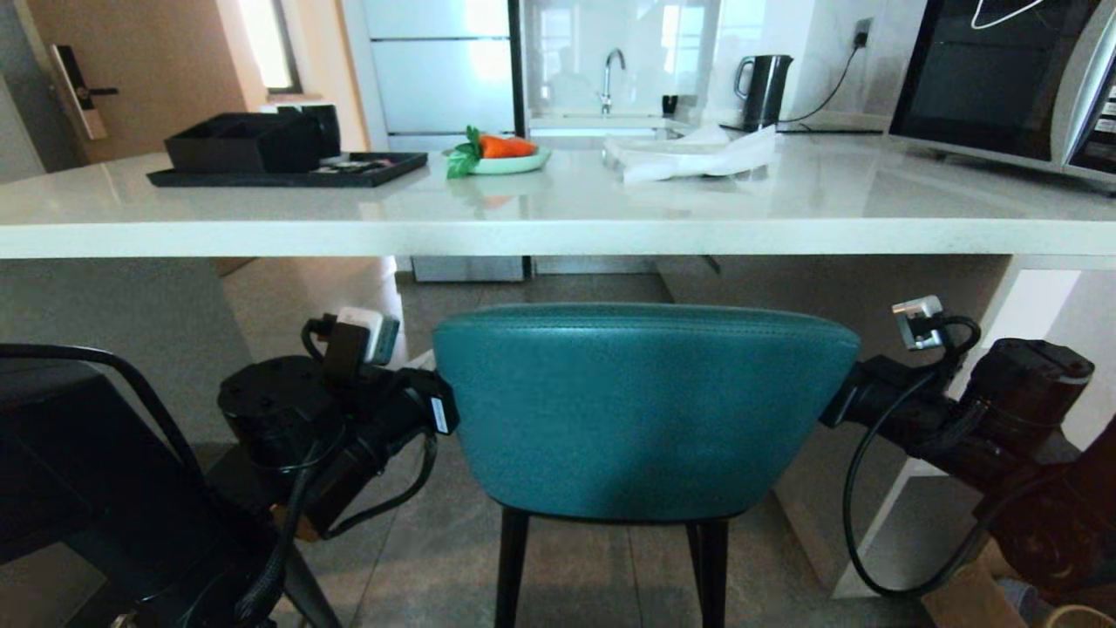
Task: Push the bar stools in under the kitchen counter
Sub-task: Pull the blue chair out from under the dining table
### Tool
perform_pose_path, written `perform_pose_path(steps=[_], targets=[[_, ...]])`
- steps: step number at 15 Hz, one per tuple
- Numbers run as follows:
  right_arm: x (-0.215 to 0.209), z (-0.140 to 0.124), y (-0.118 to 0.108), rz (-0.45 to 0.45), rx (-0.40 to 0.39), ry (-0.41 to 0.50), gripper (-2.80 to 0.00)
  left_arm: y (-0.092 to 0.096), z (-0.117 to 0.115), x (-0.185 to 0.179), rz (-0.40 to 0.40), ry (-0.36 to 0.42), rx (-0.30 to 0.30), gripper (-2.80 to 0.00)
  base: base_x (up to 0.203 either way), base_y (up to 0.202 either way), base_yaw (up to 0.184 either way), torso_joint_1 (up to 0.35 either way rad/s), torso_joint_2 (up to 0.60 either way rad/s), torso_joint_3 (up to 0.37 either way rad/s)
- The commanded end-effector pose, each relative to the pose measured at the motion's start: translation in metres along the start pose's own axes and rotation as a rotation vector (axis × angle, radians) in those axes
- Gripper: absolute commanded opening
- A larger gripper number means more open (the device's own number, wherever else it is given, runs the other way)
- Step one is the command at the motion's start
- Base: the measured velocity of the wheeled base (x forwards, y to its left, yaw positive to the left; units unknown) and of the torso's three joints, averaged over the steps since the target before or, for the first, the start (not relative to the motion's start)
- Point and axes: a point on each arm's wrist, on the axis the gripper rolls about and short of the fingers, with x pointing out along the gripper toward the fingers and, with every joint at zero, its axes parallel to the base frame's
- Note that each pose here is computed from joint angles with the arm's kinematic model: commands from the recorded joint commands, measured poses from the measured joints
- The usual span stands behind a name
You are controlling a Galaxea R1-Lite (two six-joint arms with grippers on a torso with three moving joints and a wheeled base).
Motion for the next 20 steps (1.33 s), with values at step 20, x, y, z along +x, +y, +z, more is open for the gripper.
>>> perform_pose_path(steps=[20], targets=[[-0.0001, 0.0001, -0.0003, 0.005, 0.002, -0.003, -2.80, -0.0234, 0.0000, -0.0020, -0.074, -0.005, 0.003, -2.80, -0.194, 0.000, -0.001, 0.001, 0.00, 0.003]])
